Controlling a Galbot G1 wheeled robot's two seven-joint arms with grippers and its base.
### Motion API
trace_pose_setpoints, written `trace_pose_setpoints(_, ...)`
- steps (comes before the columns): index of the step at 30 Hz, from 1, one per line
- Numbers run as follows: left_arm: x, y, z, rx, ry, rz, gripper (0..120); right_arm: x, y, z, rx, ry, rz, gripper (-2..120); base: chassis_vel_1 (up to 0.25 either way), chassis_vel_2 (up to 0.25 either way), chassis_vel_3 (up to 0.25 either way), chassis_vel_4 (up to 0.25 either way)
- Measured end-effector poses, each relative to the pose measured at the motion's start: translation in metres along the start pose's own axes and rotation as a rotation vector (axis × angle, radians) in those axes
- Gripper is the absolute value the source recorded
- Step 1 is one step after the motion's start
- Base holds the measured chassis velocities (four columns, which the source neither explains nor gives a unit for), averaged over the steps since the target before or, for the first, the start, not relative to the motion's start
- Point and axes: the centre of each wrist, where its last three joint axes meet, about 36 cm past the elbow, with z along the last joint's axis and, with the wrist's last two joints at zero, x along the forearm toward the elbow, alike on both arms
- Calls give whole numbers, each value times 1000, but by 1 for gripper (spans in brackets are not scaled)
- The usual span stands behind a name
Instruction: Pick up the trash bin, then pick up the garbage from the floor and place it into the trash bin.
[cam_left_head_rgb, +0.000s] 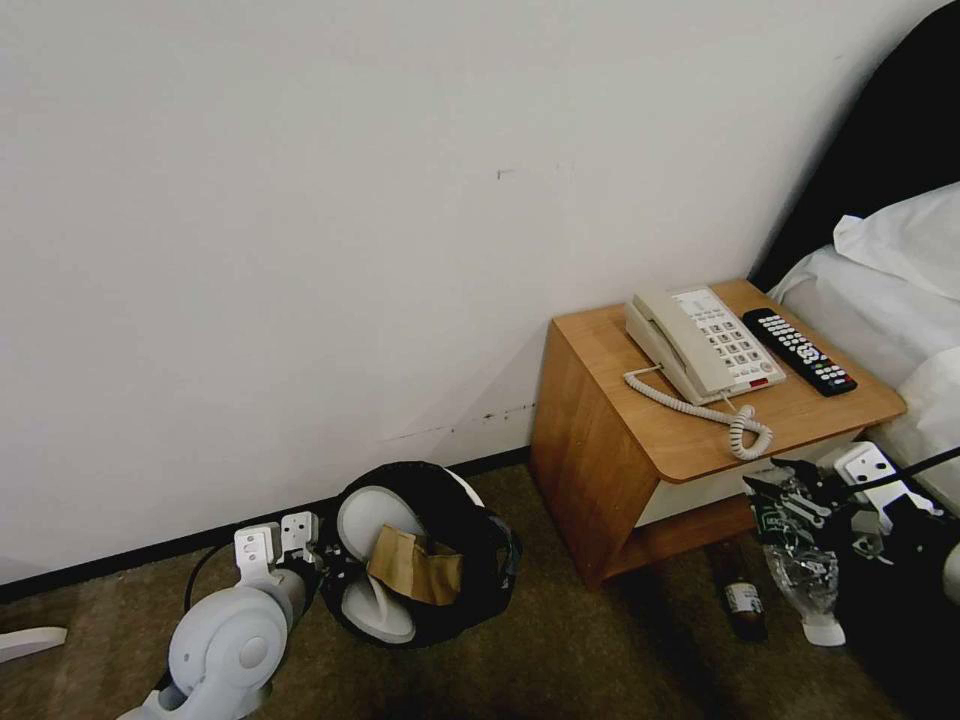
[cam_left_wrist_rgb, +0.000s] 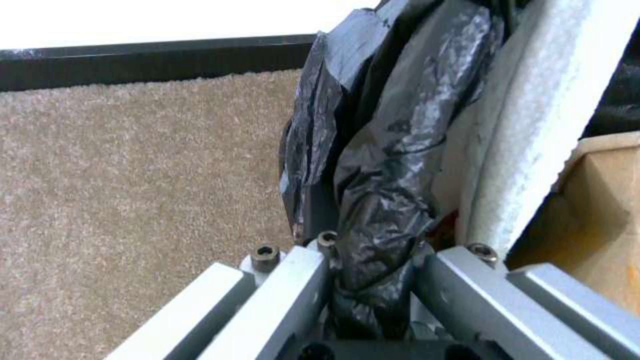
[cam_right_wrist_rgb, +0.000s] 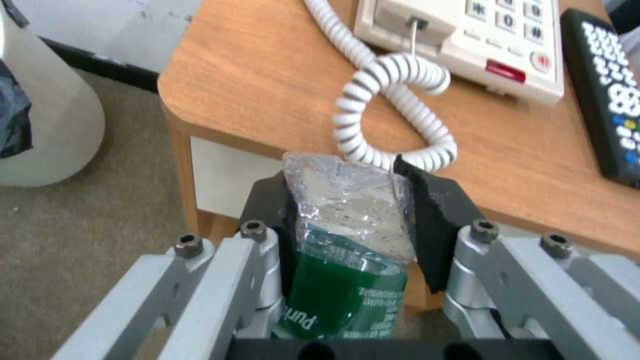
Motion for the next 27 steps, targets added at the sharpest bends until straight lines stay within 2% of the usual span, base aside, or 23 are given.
trace_pose_setpoints(27, -2, 0, 1, -6, -1, -5, 0, 3, -11, -44, 91, -103, -73, 33, 0, 0, 0, 0)
